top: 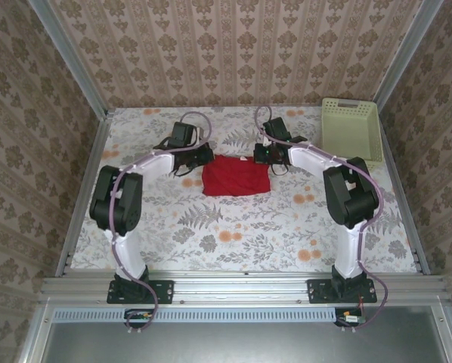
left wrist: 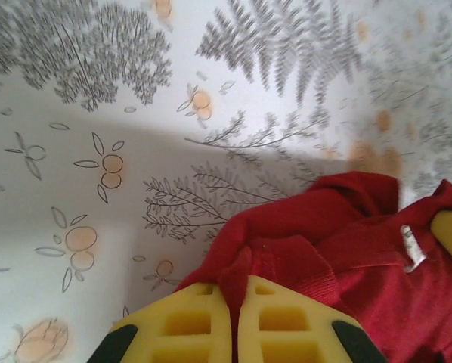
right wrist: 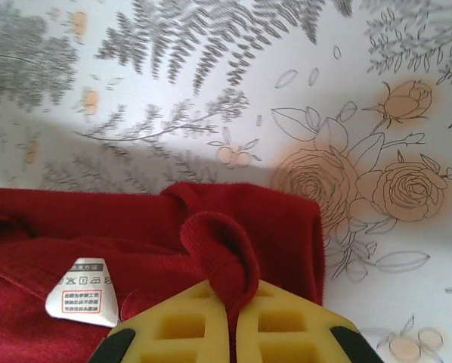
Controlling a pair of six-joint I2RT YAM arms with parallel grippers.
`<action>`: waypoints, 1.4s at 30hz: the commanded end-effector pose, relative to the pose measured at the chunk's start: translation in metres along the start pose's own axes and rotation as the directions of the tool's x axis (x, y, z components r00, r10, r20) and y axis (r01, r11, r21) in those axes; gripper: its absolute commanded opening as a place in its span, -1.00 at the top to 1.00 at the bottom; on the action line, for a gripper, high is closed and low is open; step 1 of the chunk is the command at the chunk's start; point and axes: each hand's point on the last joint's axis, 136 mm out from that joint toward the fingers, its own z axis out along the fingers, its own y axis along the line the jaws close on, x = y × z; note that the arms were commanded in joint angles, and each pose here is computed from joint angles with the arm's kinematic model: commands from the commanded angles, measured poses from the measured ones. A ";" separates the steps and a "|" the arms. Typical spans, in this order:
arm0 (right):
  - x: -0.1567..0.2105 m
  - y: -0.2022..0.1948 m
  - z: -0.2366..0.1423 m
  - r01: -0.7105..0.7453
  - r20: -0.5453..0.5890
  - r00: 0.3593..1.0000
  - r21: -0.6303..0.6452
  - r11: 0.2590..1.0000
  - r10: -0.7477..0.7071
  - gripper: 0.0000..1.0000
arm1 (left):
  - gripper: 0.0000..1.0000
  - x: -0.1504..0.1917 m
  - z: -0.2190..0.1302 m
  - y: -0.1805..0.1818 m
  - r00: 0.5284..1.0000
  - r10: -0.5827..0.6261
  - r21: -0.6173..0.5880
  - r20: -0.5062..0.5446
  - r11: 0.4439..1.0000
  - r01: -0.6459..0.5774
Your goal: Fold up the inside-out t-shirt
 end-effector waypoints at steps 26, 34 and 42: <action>-0.016 0.005 -0.062 0.145 0.094 0.981 0.212 0.966 -0.168 -0.88 | -0.39 -0.004 -0.062 0.075 0.989 -0.095 -0.262 0.112 0.958 0.121; 0.039 0.055 -0.029 0.213 -0.035 0.977 0.215 0.953 -0.210 -0.99 | -0.72 0.035 -0.121 0.078 0.967 -0.051 -0.230 0.248 0.967 0.110; 0.054 0.049 0.030 0.224 -0.184 0.967 0.293 0.930 -0.175 -1.00 | -1.00 0.045 -0.182 0.090 0.895 -0.007 -0.249 0.446 0.959 0.132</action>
